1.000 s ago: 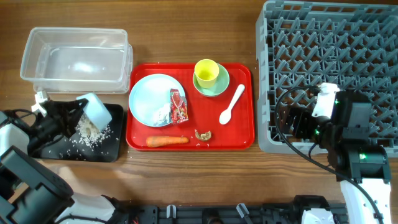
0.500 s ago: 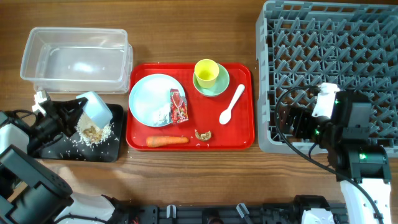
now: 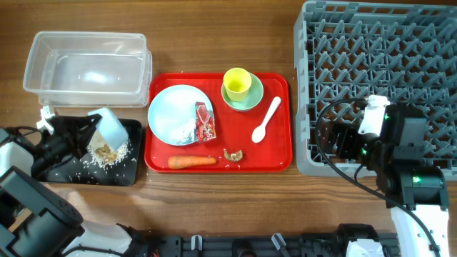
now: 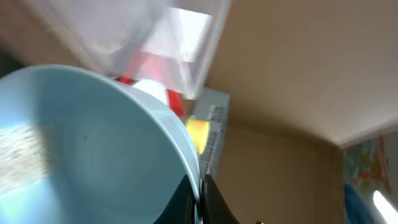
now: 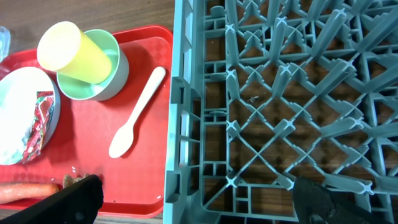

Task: Sort waste into correct bins and load items into the dishwasher rack
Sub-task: 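Carry the bowl over the black tray and tip rice out with left gripper, then set the empty blue bowl back on the red tray with left gripper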

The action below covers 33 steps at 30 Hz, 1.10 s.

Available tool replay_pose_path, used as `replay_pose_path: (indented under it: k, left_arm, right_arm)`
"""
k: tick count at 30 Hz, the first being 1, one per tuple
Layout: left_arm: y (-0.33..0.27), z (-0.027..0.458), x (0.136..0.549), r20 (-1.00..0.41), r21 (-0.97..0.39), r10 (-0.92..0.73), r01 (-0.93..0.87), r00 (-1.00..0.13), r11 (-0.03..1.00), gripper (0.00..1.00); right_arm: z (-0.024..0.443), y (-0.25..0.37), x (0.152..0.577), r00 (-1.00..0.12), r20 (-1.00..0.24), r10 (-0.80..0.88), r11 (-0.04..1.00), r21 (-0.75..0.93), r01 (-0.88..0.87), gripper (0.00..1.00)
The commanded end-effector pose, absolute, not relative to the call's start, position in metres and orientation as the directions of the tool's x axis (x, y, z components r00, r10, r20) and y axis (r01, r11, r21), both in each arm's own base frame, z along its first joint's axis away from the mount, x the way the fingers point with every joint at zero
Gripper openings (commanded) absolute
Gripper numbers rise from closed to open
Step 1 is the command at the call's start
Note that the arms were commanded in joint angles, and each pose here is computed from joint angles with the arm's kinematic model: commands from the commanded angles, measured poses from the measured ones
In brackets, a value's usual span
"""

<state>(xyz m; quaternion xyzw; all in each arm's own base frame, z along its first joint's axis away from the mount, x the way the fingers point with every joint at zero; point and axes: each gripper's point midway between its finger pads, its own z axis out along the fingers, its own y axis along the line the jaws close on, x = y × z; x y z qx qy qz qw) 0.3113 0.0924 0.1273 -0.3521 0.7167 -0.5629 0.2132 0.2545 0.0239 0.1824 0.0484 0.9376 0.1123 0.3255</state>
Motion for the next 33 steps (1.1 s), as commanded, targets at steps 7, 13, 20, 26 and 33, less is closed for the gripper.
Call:
replay_pose_path:
  k: [7,13,20,26,33]
  left_arm:
    - [0.094,0.154,0.311,0.009,-0.995,-0.746,-0.084,-0.665,0.062,0.04]
    - [0.099,0.140,0.311,0.081,-0.980,-0.757,-0.192,-0.648,0.060,0.04]
    - [0.102,0.129,0.311,0.112,-0.962,-0.766,-0.262,-0.633,0.076,0.04]
    - [0.085,0.135,0.312,0.073,-0.967,-0.732,-0.229,-0.678,0.115,0.04]
    - [0.032,0.176,0.317,-0.152,-0.943,-0.603,-0.067,-0.783,0.325,0.04]
  right_arm:
    - [0.191,0.028,0.255,-0.778,-0.607,0.163,0.967,0.256,0.002,1.00]
    - [0.190,0.028,0.255,-0.779,-0.606,0.162,0.967,0.256,0.003,1.00]
    - [0.190,0.028,0.255,-0.779,-0.606,0.163,0.967,0.256,0.003,1.00]
    - [0.190,0.028,0.255,-0.779,-0.605,0.164,0.967,0.257,0.004,1.00]
    - [0.190,0.028,0.255,-0.779,-0.605,0.163,0.967,0.257,0.003,1.00]
